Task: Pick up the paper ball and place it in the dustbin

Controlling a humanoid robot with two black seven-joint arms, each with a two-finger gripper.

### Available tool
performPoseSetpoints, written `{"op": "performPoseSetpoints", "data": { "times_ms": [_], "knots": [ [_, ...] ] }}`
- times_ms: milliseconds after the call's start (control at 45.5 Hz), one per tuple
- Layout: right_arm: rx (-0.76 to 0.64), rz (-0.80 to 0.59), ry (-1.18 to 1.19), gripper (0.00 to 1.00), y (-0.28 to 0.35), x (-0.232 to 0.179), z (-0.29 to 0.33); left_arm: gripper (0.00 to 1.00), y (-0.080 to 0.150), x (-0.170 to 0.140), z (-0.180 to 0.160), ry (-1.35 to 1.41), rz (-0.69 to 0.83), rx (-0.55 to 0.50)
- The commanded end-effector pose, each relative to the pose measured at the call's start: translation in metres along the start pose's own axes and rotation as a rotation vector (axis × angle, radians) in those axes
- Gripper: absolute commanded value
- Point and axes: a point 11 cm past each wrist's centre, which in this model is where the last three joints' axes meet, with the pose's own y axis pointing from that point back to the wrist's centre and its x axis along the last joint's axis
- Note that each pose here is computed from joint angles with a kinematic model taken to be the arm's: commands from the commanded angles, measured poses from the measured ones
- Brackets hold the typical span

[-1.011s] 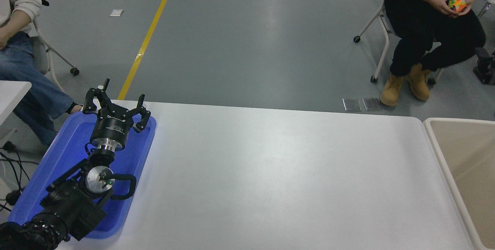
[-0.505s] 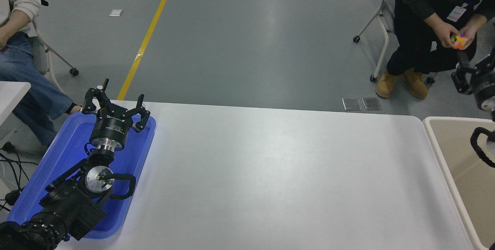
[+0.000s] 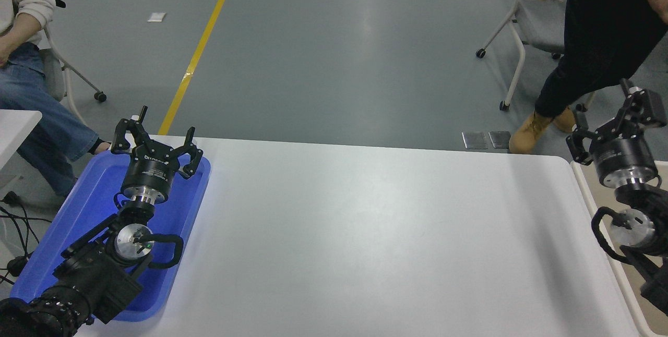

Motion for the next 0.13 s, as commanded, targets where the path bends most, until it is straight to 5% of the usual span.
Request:
{"op": "performPoseSetpoints", "data": {
  "times_ms": [0,110],
  "knots": [
    [-0.028,0.011,-0.021,1.00,0.0099,0.0005,0.0171,1.00,0.0000,0.0000,0.0000,0.000,0.000,0.000],
    [-0.027,0.012,-0.022,1.00,0.0097,0.0006,0.0168,1.00,0.0000,0.0000,0.0000,0.000,0.000,0.000]
  ]
}}
